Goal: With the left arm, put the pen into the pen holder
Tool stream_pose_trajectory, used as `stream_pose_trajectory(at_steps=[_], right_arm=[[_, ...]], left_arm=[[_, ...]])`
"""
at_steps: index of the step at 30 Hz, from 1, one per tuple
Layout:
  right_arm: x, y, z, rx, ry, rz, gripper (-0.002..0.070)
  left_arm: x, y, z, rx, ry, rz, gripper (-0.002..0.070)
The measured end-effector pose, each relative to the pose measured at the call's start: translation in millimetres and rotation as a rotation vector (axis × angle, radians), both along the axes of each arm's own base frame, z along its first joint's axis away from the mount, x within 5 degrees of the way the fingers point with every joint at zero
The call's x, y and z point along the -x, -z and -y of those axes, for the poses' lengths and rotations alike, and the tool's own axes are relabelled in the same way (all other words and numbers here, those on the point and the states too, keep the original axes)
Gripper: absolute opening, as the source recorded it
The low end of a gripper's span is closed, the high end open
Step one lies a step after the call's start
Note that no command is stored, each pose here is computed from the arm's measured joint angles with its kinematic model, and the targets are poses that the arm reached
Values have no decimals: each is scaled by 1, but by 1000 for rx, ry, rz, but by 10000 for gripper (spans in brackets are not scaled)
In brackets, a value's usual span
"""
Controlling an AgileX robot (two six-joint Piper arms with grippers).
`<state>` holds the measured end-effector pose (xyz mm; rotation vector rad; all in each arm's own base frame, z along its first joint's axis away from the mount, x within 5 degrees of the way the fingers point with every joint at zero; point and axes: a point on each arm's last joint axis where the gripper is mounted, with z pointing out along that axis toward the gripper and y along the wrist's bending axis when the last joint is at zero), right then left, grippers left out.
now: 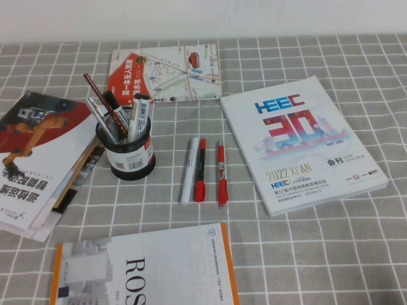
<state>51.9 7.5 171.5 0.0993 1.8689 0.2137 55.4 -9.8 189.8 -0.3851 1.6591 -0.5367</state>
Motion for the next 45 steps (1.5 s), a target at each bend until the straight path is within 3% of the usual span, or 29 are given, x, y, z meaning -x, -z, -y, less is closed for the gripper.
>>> stream_pose_trajectory(at_steps=[9, 18, 26, 34, 38, 45], right_arm=[[0, 0, 0, 0, 0, 0, -15], [0, 0, 0, 0, 0, 0, -15], [0, 0, 0, 0, 0, 0, -15], [0, 0, 0, 0, 0, 0, -15], [0, 0, 0, 0, 0, 0, -15], [0, 0, 0, 0, 0, 0, -15]], left_arm=[[4, -23, 3, -7, 33, 2, 0], [-13, -65, 11, -112, 135, -224, 0], [-59, -110, 20, -235, 280, -478, 0], [-119, -120, 29, -300, 417, -648, 0], [-144, -112, 46, -330, 507, -708, 0], [-186, -98, 103, -432, 672, -786, 0]])
